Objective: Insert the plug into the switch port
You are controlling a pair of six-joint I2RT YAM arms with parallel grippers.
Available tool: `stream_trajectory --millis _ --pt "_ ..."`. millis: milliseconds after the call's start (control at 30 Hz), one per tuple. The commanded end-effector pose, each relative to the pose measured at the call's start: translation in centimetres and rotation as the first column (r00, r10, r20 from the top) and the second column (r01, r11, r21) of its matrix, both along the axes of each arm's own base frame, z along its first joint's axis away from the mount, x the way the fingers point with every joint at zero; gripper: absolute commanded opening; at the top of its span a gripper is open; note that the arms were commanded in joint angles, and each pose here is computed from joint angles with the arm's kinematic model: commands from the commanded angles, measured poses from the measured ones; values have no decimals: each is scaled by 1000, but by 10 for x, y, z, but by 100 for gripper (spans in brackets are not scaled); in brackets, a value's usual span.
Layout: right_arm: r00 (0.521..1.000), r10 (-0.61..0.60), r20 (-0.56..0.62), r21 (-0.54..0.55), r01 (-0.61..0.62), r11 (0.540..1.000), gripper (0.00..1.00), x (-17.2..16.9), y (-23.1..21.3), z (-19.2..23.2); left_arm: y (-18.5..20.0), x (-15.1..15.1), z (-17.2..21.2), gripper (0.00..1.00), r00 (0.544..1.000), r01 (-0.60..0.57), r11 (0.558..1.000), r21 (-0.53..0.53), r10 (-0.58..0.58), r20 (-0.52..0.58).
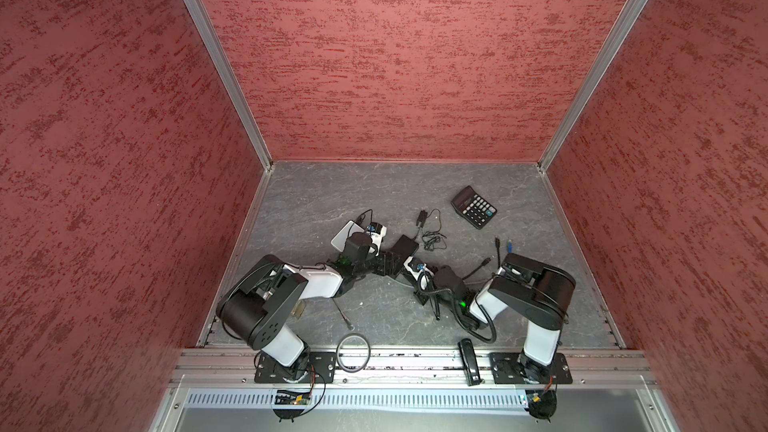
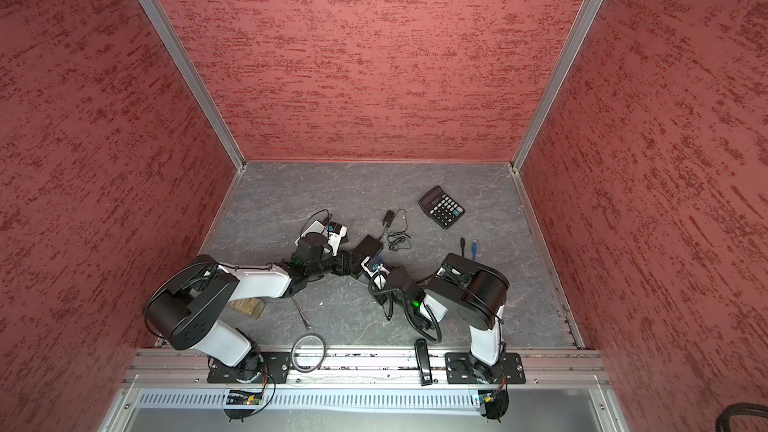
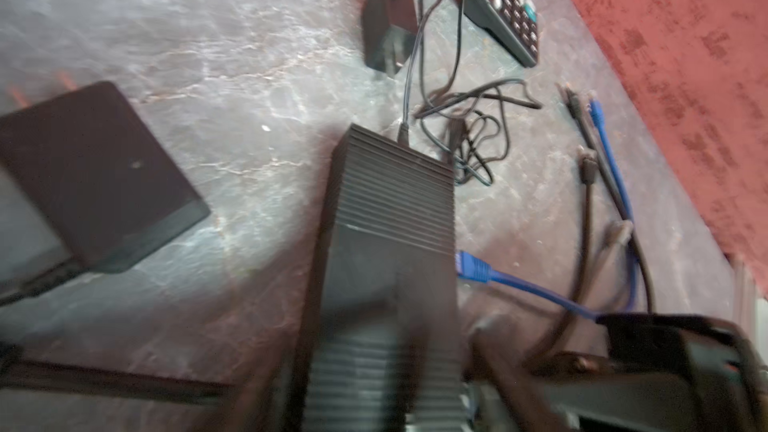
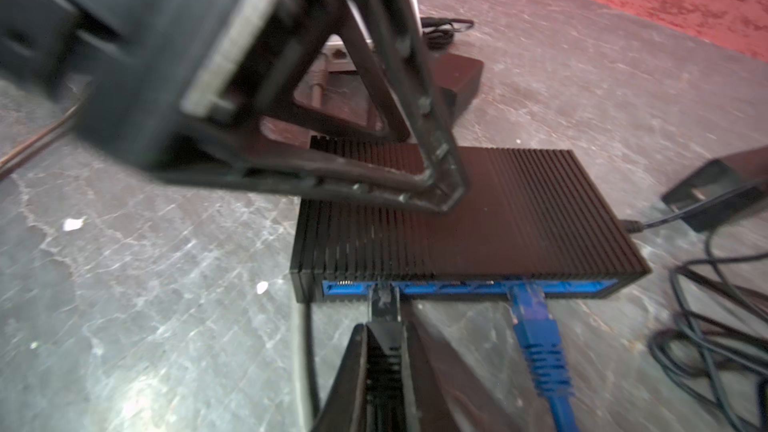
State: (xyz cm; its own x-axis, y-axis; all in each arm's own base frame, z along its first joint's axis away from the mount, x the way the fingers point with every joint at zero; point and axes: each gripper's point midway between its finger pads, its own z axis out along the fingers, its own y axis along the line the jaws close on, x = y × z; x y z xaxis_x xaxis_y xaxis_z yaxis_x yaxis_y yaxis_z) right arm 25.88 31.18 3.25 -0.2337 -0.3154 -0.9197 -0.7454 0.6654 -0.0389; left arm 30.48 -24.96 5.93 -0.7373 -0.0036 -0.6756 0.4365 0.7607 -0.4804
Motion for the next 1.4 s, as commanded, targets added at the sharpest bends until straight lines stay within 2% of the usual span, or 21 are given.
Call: stream_trajectory --millis 0,233,400,500,633,800,900,933,1100,1367 --pt "995 -98 -4 -5 98 995 3 13 -12 3 4 5 13 100 1000 26 1000 3 -26 -16" --pt "994 -109 -15 -12 108 994 14 12 -16 5 31 34 59 100 992 -67 997 38 63 106" --pt "994 -107 -32 -20 107 994 45 13 -14 17 59 40 83 100 979 -145 988 57 134 154" --pt "993 -113 -47 -20 112 994 55 13 -15 24 76 37 88 100 971 -184 981 62 172 164" --pt "991 -117 -60 -4 117 993 62 14 -17 42 101 31 96 100 954 -249 966 62 234 190" --pt "984 -160 -83 104 168 980 71 31 -36 97 140 22 111 100 917 -354 930 94 326 229" --pt "977 -189 -102 147 203 968 82 47 -56 127 165 18 118 100 894 -411 905 110 376 244" --pt "972 -212 -100 148 225 963 97 53 -64 136 174 16 119 100 883 -435 894 112 398 249" --pt "941 -336 -41 89 339 937 99 83 -112 163 213 18 120 100 829 -531 840 112 487 276" --pt "867 -498 37 19 497 867 99 117 -190 151 239 33 90 100 808 -570 810 136 523 272"
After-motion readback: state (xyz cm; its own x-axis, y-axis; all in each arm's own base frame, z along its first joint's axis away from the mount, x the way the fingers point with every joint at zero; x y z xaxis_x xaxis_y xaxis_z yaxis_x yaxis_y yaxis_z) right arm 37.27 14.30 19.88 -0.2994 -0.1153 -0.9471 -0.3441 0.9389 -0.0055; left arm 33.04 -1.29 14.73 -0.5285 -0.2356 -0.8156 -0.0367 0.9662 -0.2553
